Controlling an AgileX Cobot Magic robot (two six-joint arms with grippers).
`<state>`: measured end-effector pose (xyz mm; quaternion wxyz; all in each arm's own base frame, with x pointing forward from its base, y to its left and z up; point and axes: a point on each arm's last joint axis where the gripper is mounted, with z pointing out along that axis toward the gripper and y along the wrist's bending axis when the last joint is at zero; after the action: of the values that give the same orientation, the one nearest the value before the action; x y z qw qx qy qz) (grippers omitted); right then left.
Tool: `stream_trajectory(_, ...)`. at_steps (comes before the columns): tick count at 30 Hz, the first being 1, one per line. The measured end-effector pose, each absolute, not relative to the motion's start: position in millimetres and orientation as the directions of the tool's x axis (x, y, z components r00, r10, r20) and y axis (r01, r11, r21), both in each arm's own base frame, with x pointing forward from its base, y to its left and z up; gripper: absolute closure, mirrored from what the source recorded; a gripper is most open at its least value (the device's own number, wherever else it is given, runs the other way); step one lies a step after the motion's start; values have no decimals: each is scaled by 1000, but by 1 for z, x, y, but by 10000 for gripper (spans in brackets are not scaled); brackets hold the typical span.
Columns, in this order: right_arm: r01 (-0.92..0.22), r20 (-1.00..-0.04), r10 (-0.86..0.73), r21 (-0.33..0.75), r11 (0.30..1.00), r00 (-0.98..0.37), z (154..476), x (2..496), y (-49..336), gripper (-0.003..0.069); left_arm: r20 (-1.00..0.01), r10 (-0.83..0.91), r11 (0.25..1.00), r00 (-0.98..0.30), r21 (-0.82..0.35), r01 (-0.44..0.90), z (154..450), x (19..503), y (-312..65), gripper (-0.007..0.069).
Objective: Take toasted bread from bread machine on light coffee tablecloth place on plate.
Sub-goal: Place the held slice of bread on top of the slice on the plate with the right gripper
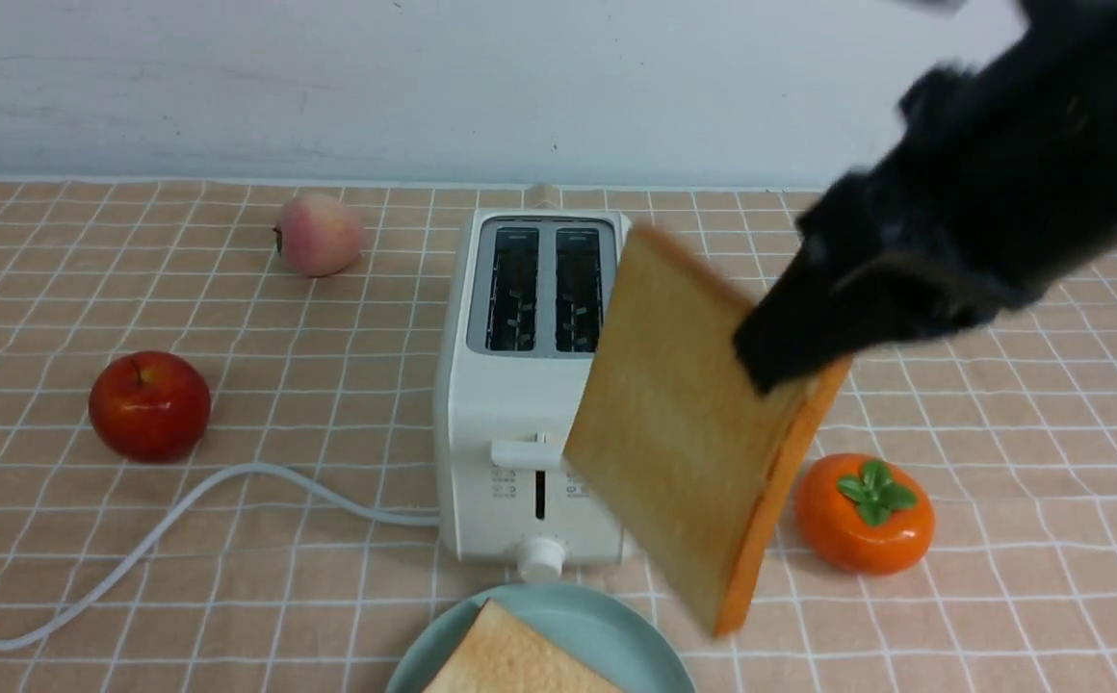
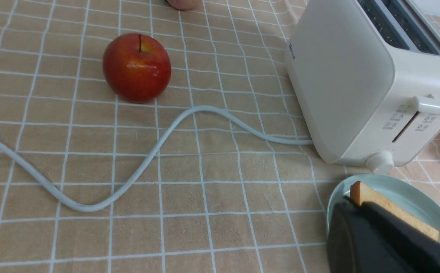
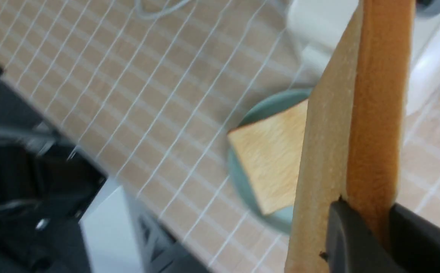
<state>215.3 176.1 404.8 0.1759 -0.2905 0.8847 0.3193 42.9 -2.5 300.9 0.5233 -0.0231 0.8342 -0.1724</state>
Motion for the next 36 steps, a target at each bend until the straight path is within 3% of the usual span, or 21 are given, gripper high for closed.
stream_trajectory(3,-598,-387,-458,575,559,-800,357,212,185,588,-866,-218,940,-450,-311,142,301,43,-2,639)
stream_trajectory(7,-506,-297,-433,685,525,-851,305,213,195,588,-866,-218,940,-450,-310,142,301,43,-2,639)
stream_trajectory(12,-452,-298,-355,723,522,-886,272,225,203,588,-866,-218,940,-450,-310,142,301,43,-2,639)
stream_trajectory(19,-385,-282,-262,713,586,-923,240,249,212,508,-866,-218,940,-450,-310,142,301,43,-2,639)
stream_trajectory(28,-352,-205,-292,663,661,-934,215,255,210,277,-862,-224,937,-455,-319,144,301,43,-3,639)
stream_trajectory(32,-443,-245,-372,575,688,-896,218,256,204,193,-862,-224,937,-456,-320,144,301,43,-3,639)
stream_trajectory(36,-513,-288,-425,460,725,-858,234,262,197,164,-862,-224,937,-456,-320,144,301,43,-3,639)
